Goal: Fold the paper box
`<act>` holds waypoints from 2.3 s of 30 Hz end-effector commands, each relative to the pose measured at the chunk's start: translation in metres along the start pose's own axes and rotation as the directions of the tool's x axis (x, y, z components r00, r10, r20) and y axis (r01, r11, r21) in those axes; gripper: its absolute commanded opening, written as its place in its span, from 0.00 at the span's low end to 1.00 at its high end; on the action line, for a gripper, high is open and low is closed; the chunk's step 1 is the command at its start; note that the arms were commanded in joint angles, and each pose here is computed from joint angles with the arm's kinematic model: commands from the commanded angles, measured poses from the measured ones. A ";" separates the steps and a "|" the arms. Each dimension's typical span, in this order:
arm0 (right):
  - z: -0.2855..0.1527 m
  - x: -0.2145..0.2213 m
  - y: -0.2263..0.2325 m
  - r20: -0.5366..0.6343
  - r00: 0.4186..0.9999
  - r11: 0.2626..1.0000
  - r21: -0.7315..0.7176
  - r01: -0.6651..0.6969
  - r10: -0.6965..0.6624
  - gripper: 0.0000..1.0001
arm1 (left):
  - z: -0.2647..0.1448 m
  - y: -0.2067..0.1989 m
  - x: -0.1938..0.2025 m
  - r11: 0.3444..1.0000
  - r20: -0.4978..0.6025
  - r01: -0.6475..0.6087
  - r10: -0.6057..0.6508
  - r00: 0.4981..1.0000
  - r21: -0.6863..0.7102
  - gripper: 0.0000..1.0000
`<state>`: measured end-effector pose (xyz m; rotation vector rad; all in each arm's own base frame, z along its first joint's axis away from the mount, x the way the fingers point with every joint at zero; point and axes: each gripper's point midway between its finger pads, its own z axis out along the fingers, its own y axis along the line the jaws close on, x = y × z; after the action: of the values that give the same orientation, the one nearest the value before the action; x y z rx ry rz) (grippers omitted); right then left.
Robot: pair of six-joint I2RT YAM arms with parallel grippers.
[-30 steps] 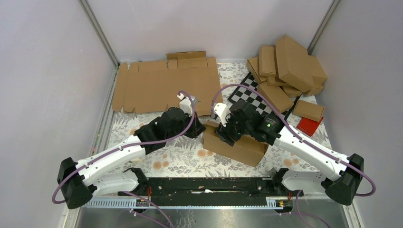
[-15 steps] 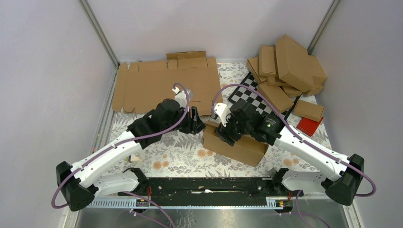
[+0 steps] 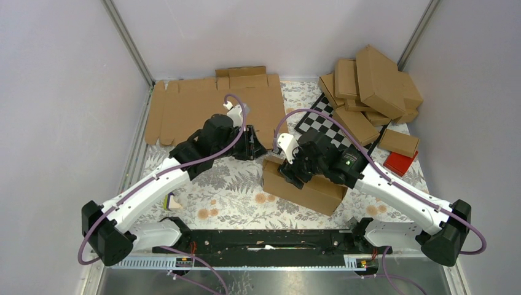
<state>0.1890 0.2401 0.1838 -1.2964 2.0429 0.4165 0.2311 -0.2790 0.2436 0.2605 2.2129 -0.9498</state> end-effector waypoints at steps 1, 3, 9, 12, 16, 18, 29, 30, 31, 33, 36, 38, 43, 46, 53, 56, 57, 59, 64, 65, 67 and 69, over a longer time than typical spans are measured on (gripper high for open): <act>-0.006 -0.002 -0.005 0.019 1.000 0.999 0.030 0.011 -0.012 0.65 | 0.002 -0.013 -0.008 0.997 0.019 0.015 -0.017 1.000 0.072 0.33; -0.005 -0.002 -0.004 0.019 1.000 0.999 0.030 0.010 -0.011 0.65 | 0.004 -0.016 0.001 0.994 -0.004 0.025 -0.025 1.000 0.110 0.30; -0.003 -0.003 -0.004 0.012 1.000 1.000 0.026 0.007 -0.008 0.65 | 0.004 -0.003 0.025 0.994 -0.049 0.051 -0.046 0.998 0.095 0.26; -0.002 -0.003 -0.004 0.007 1.000 1.000 0.021 0.007 -0.007 0.65 | 0.003 0.004 0.035 0.995 -0.062 0.061 -0.056 0.996 0.080 0.24; -0.001 -0.002 -0.003 0.000 1.000 1.000 0.019 0.005 -0.005 0.65 | 0.004 0.012 0.046 0.995 -0.078 0.082 -0.078 0.994 0.061 0.24; -0.002 -0.003 -0.004 0.002 1.000 1.000 0.020 0.005 -0.005 0.65 | 0.003 0.009 0.046 0.993 -0.071 0.092 -0.086 0.994 0.080 0.24; -0.004 -0.005 -0.001 0.013 1.000 1.000 0.011 -0.008 0.008 0.93 | 0.010 0.029 0.080 0.987 -0.112 0.147 -0.139 0.984 0.065 0.20; -0.005 -0.007 0.000 0.019 1.000 1.000 0.006 -0.013 0.013 0.98 | 0.010 0.031 0.082 0.987 -0.114 0.148 -0.141 0.984 0.058 0.20; -0.006 -0.009 0.001 0.025 1.000 1.000 0.000 -0.018 0.018 0.99 | 0.010 0.033 0.084 0.988 -0.115 0.148 -0.141 0.983 0.051 0.19; -0.009 -0.014 0.003 0.043 0.998 0.999 -0.012 -0.035 0.035 1.00 | 0.011 0.038 0.087 0.988 -0.111 0.146 -0.141 0.984 0.039 0.19; -0.017 -0.026 0.006 0.081 0.994 0.997 -0.025 -0.070 0.072 1.00 | 0.011 0.038 0.088 0.988 -0.106 0.148 -0.142 0.984 0.044 0.17; -0.023 -0.033 0.006 0.089 0.990 0.994 -0.023 -0.109 0.111 1.00 | 0.010 0.034 0.083 0.987 -0.097 0.149 -0.143 0.985 0.057 0.17; -0.039 -0.041 0.002 0.080 0.972 0.975 0.014 -0.221 0.219 1.00 | 0.005 0.020 0.062 0.989 -0.064 0.127 -0.123 0.990 0.076 0.28; -0.057 -0.045 -0.009 0.110 0.946 0.945 0.090 -0.315 0.305 1.00 | 0.003 0.015 0.049 0.992 -0.046 0.109 -0.106 0.993 0.068 0.37; -0.109 -0.021 -0.034 0.172 0.819 0.760 0.309 -0.572 0.547 1.00 | -0.001 0.005 0.025 0.996 -0.016 0.066 -0.065 0.998 0.060 0.52; -0.136 0.009 -0.046 0.183 0.760 0.636 0.446 -0.630 0.624 1.00 | 0.001 0.001 0.024 0.995 -0.034 0.064 -0.061 0.998 0.072 0.53; -0.145 0.017 -0.049 0.200 0.739 0.593 0.481 -0.646 0.643 1.00 | 0.002 0.000 0.023 0.995 -0.035 0.063 -0.061 0.998 0.076 0.54; -0.160 0.030 -0.051 0.246 0.688 0.513 0.508 -0.692 0.683 1.00 | 0.002 -0.002 0.022 0.994 -0.029 0.063 -0.061 0.998 0.085 0.55; -0.172 0.054 -0.043 0.337 0.558 0.376 0.473 -0.796 0.758 1.00 | 0.001 -0.005 0.017 0.994 -0.020 0.055 -0.053 0.998 0.096 0.57; -0.174 0.057 -0.043 0.359 0.533 0.350 0.463 -0.815 0.766 1.00 | 0.002 -0.005 0.017 0.994 -0.021 0.054 -0.052 0.998 0.098 0.57; -0.175 0.062 -0.041 0.390 0.495 0.318 0.436 -0.842 0.776 1.00 | 0.003 -0.006 0.016 0.994 -0.021 0.050 -0.048 0.999 0.101 0.57; -0.172 0.067 -0.040 0.390 0.487 0.306 0.440 -0.844 0.782 1.00 | 0.003 -0.006 0.016 0.993 -0.021 0.048 -0.046 0.999 0.106 0.57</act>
<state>0.1444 0.0906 0.2769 0.0929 2.3350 0.2578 0.2102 -0.2780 0.2057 0.2269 2.2915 -1.0521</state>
